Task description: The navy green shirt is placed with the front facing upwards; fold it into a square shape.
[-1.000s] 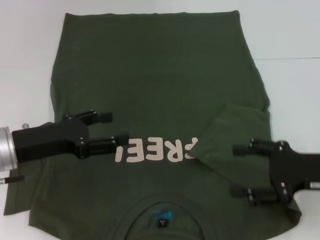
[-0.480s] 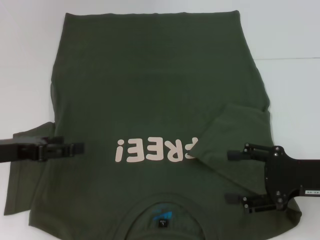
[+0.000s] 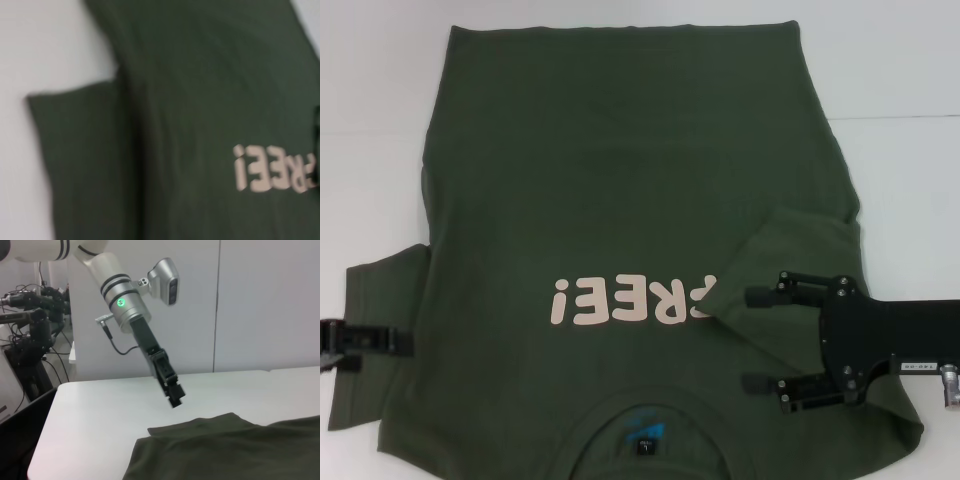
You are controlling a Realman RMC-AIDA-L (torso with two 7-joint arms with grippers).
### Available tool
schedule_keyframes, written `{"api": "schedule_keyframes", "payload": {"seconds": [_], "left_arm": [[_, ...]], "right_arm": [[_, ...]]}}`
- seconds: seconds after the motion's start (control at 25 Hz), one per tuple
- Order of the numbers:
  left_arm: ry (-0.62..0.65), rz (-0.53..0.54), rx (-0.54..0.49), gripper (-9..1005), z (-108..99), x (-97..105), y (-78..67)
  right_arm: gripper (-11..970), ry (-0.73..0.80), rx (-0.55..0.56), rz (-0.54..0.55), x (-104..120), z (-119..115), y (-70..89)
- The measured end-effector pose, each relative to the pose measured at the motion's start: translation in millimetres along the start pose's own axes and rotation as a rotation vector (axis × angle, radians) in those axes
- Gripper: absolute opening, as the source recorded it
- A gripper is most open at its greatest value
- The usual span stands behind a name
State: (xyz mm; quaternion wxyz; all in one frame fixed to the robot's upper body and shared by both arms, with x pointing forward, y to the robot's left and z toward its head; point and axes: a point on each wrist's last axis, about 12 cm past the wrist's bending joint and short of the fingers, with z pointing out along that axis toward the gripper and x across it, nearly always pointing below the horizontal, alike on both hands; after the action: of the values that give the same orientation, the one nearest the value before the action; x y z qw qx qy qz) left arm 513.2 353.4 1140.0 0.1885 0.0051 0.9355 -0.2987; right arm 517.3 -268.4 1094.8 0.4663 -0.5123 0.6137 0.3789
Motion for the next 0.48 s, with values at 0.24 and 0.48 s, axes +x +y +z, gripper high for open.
{"api": "schedule_keyframes", "payload": {"seconds": [0.24, 0.48], "left_arm": [[0.022, -0.143, -0.063, 886, -7.1, 5.2, 8.4], [0.008, -0.26, -0.082, 886, -11.8, 15.4, 21.9]], "right_arm": [[919, 0.0, -0.011, -0.015, -1.4, 5.3, -2.7], [917, 0.012, -0.012, -0.02, -1.5, 8.8, -4.6]]}}
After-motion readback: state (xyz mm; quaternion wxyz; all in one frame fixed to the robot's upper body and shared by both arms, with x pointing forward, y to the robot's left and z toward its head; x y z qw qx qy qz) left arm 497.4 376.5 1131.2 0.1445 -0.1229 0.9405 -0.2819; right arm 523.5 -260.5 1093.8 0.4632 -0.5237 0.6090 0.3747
